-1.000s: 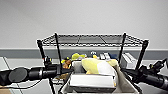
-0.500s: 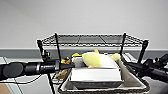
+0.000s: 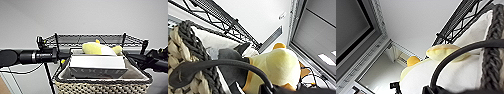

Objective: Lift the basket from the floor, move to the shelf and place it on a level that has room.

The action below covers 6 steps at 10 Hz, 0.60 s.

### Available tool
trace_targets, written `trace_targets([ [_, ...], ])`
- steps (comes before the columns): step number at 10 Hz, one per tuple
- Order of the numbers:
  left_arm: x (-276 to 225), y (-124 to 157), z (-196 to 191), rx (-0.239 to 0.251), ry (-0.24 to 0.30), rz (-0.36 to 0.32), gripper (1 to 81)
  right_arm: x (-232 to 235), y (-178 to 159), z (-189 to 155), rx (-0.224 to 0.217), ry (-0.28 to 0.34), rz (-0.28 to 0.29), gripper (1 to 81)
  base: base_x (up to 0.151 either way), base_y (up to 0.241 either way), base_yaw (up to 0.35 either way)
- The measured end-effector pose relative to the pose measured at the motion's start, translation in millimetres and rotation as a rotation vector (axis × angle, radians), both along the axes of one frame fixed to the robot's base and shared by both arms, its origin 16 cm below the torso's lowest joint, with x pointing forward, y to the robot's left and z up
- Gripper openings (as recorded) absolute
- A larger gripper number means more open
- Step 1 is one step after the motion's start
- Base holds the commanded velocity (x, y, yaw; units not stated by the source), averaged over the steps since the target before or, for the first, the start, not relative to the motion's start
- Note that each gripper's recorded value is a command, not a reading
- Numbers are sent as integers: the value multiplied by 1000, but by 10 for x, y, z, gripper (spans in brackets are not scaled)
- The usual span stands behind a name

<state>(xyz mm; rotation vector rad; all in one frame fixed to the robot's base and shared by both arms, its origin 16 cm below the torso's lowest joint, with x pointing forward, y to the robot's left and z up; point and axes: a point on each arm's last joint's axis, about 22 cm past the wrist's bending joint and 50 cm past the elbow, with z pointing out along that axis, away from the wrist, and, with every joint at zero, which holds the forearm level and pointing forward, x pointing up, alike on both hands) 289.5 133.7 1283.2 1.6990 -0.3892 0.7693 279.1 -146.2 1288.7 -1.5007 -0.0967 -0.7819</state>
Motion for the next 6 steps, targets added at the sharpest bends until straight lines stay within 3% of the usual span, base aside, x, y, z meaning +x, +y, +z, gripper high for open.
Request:
trace_targets([
  [6, 397, 83, 479, 24, -20, 53, 10, 225, 96, 405, -25, -19, 35, 10, 0, 0, 0],
])
